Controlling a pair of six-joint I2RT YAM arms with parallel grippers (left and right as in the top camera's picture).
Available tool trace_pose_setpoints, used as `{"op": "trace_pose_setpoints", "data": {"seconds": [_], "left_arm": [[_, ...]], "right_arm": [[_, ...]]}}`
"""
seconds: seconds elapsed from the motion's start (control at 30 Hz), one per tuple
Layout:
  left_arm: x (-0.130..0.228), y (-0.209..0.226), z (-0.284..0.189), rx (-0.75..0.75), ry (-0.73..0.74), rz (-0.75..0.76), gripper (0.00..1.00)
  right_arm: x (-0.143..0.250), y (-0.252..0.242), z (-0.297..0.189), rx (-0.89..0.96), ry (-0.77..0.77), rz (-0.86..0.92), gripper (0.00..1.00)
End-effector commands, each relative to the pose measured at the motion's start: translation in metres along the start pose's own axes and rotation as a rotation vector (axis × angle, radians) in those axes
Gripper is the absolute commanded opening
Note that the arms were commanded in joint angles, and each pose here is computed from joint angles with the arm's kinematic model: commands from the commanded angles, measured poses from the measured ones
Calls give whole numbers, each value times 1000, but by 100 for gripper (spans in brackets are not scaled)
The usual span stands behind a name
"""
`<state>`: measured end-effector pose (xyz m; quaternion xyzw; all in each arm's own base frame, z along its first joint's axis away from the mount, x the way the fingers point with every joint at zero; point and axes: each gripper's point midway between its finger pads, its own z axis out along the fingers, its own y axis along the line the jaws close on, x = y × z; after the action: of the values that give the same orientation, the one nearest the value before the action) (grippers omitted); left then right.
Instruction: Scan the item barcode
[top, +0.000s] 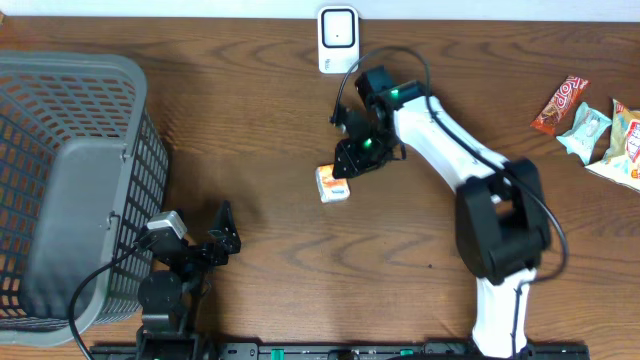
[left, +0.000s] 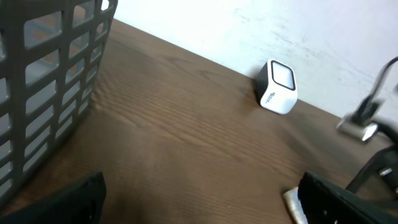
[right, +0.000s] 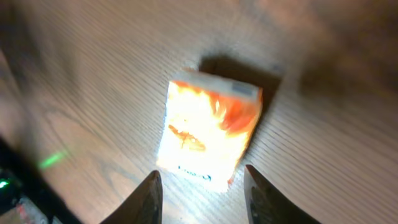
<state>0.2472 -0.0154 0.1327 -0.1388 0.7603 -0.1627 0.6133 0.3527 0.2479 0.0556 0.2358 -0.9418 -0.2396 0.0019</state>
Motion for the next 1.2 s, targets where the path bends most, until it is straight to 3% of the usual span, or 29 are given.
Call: {"op": "trace_pose_setpoints", "data": {"seconds": [0.0,0.03,0.2,0.47,0.57,0.67,0.77,0.83,1.0,1.17], "left_arm": [[15,6,1,-16,46,-12,98],[15,6,1,-16,46,-13,98],[15,6,1,-16,47,-12,98],[15,6,1,-16,47,-12,98],[15,6,1,-16,46,-13,98],[15,6,1,-16,46,-13,98],[15,6,1,-16,46,-12,98],[15,6,1,-16,46,-13,98],[15,6,1,-16,46,-12,98],[15,6,1,-16,46,-12,98]], "right_arm": [[-5,-8,-14,155,-34,-34,42],[-5,-8,-12,154,-32,-34,46],[1,-16,6,151,-11,59,47],[16,-16,25,131,28,126,37],[14,-12,26,144,11,226,35],[19,-21,26,233,-11,481,21],[23,-19,29,286,-24,603,9],[22,-6,35,281,-25,582,10],[15,37,56,250,-52,455,26],[-14,71,68,185,-165,316,34]]}}
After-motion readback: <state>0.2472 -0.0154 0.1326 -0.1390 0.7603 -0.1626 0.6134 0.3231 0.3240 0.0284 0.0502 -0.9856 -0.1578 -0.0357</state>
